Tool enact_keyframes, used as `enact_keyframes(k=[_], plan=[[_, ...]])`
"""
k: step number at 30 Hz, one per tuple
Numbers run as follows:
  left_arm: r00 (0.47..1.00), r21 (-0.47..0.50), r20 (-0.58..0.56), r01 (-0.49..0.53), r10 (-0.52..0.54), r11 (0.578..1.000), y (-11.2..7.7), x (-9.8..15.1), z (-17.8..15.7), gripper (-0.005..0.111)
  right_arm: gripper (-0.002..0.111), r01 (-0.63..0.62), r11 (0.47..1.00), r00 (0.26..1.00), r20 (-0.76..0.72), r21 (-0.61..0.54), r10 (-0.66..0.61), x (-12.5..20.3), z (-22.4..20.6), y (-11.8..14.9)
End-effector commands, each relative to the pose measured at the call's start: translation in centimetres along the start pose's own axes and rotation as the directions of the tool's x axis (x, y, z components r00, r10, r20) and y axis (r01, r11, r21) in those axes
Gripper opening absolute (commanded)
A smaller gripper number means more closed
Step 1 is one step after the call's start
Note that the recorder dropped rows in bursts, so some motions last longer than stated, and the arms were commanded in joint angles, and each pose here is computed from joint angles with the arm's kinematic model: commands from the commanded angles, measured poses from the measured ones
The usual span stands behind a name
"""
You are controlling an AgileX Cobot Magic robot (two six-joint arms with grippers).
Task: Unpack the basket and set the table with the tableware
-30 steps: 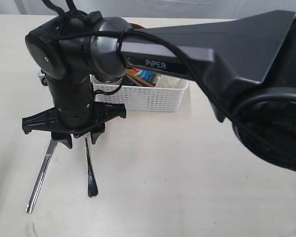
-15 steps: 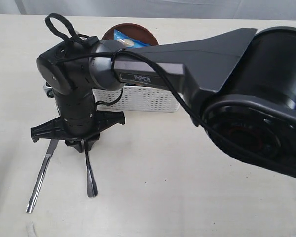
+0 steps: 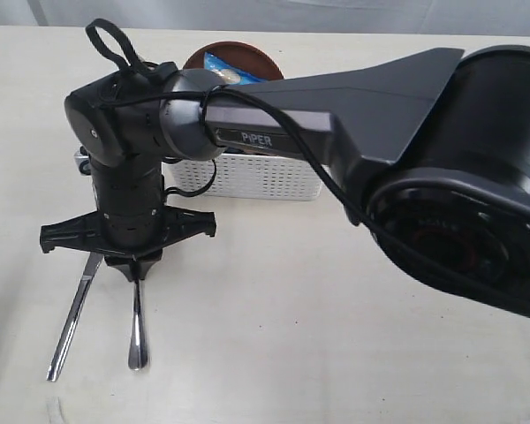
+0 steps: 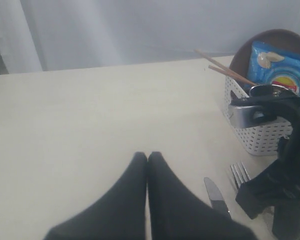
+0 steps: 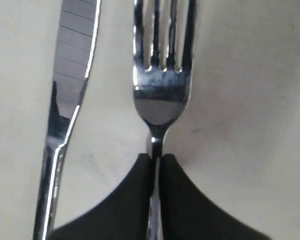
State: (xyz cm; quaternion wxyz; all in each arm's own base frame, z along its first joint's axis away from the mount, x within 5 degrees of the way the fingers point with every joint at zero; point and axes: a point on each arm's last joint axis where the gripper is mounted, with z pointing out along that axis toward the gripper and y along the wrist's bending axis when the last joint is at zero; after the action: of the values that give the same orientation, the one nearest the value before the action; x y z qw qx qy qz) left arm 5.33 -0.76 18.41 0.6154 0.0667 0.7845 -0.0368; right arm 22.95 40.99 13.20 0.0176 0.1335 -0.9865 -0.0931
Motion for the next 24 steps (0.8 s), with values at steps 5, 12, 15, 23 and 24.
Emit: enact_keyframes(k=[5,12,15,23,24], plan=[[1.000,0.006,0.008,0.005,-0.005,1.000,0.0,0.0,0.0,0.000,-0.001,-0.075,0.994,0.997,0.019,-0.077,0.077,1.8,-1.7,2.4],[1.000,0.006,0.008,0.005,-0.005,1.000,0.0,0.0,0.0,0.000,-0.001,-0.171,0.981,0.984,0.030,-0.092,0.175,1.7,-1.5,2.6],[1.000,0.006,0.008,0.005,-0.005,1.000,0.0,0.0,0.0,0.000,-0.001,-0.198,0.974,0.978,0.038,-0.113,0.203,1.5,-1.4,2.7],[1.000,0.006,0.008,0.005,-0.005,1.000,0.0,0.0,0.0,0.000,-0.001,-0.184,0.983,0.982,0.036,0.002,0.184,1.7,-1.2,1.7],[1.000,0.006,0.008,0.005,-0.005,1.000,0.0,0.0,0.0,0.000,-0.001,-0.180,0.984,0.983,0.034,0.004,0.180,1.8,-1.2,1.7]])
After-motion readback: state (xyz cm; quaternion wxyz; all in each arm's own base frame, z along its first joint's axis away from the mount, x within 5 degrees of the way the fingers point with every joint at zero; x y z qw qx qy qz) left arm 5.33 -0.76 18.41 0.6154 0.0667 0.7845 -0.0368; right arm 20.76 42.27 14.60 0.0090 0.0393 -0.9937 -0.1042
